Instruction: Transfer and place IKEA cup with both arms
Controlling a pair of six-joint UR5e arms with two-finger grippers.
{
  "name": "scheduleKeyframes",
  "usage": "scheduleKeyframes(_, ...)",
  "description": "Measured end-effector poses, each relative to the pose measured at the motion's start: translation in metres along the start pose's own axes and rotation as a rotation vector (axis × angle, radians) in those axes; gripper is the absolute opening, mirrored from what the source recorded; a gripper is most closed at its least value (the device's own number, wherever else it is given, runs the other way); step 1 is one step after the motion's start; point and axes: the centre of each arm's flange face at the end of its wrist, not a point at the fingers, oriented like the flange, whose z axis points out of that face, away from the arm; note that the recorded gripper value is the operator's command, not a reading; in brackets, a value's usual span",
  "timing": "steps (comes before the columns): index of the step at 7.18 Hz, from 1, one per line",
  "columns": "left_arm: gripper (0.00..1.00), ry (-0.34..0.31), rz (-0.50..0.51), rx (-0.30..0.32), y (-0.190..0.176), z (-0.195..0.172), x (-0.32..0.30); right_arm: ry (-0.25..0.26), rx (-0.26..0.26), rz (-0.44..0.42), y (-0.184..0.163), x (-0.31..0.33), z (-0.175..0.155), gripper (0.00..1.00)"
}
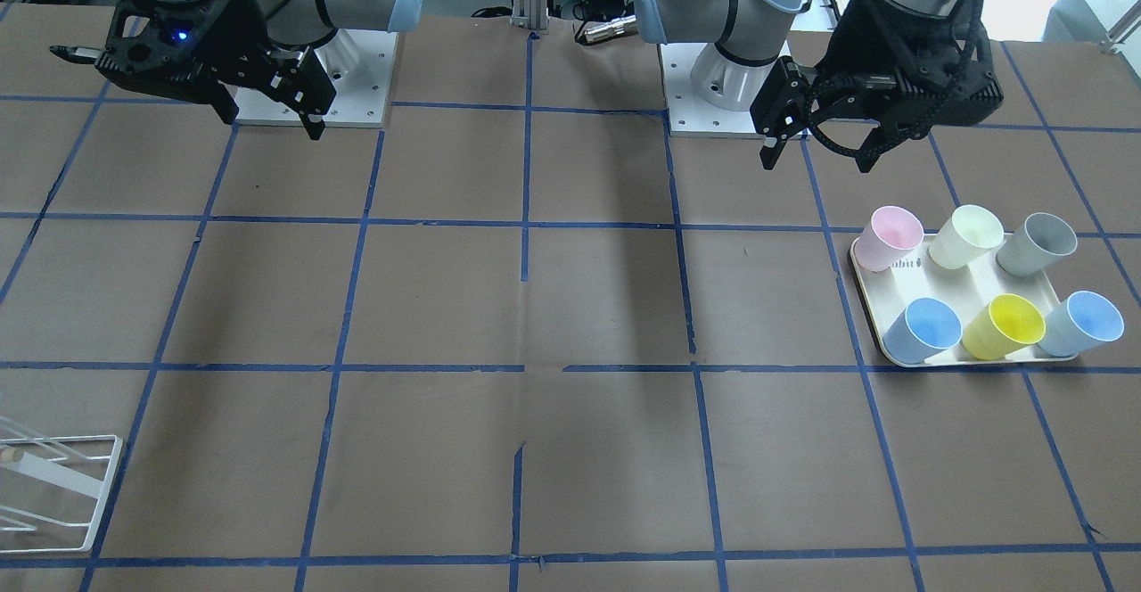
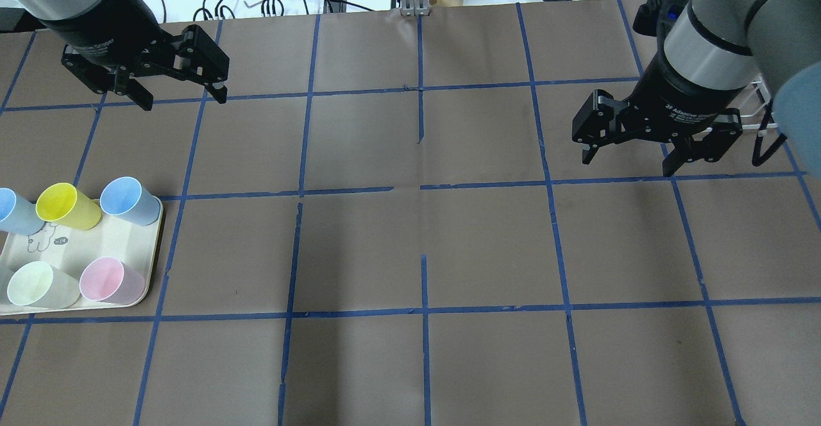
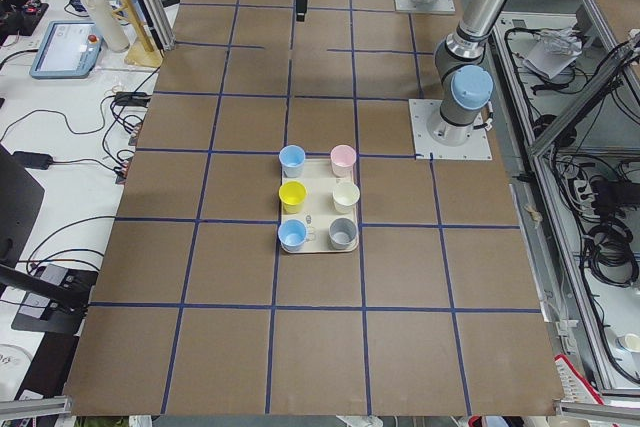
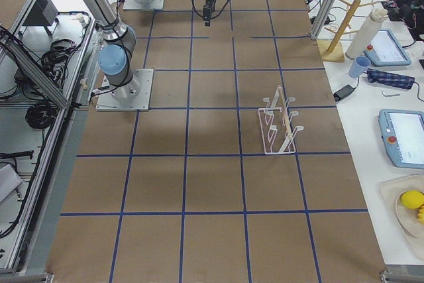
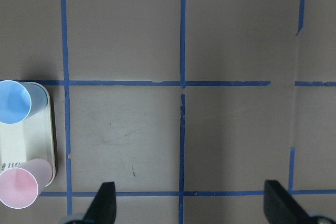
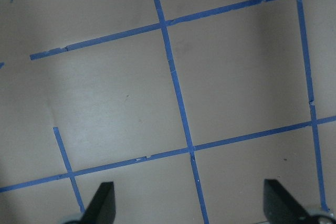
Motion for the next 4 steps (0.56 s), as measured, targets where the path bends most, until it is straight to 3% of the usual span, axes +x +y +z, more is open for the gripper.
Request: scheduleKeyframes(4,1.00,-0.014,0.033,-0.017,0.0033,0.0078,0.0082,-0.001,0.003,-0.001,-0.0007,-0.0005,0.0001,1.00)
